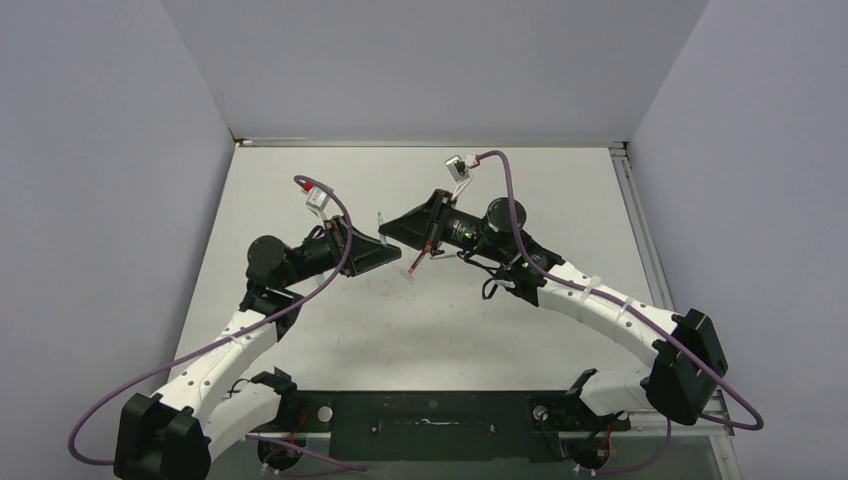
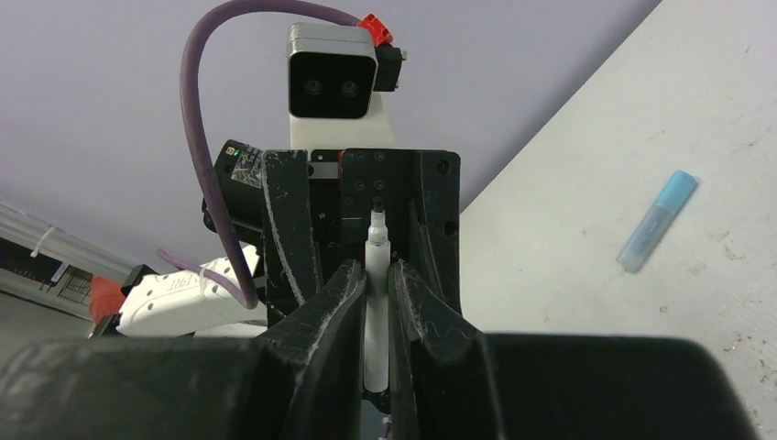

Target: Insert the pens into the pen caps

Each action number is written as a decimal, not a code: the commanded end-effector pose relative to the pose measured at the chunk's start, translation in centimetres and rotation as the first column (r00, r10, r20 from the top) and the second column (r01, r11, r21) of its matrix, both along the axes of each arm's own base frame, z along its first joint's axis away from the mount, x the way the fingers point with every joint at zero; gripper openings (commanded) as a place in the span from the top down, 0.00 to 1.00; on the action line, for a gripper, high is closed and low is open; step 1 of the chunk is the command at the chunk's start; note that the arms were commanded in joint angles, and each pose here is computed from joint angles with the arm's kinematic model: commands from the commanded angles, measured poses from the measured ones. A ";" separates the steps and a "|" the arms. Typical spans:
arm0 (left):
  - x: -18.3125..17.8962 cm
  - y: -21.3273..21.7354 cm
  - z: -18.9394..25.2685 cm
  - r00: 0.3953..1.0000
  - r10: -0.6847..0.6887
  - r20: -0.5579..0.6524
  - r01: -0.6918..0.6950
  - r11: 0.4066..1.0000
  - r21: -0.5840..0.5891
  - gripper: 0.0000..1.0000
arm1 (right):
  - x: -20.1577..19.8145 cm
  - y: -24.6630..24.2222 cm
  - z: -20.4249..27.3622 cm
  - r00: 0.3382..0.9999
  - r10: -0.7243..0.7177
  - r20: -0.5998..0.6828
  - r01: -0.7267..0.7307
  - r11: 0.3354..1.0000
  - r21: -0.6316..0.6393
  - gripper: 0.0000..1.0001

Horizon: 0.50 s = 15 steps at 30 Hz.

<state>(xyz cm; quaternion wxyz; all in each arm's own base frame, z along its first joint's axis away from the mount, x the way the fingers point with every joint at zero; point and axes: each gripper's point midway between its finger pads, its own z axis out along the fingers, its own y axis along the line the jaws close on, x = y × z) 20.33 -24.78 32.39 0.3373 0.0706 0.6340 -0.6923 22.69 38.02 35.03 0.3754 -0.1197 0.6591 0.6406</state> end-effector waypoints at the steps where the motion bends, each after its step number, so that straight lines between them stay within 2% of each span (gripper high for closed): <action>1: -0.5 0.1 2.2 0.997 -0.002 0.071 0.006 0.998 -0.063 0.54 | -1.5 -0.3 3.4 0.996 0.015 0.093 -0.023 0.996 0.084 0.95; 15: -1.4 0.2 2.8 0.996 -0.014 0.088 0.021 0.997 -0.078 0.77 | -1.7 -0.7 4.0 0.993 -0.030 0.113 0.019 0.995 0.097 0.95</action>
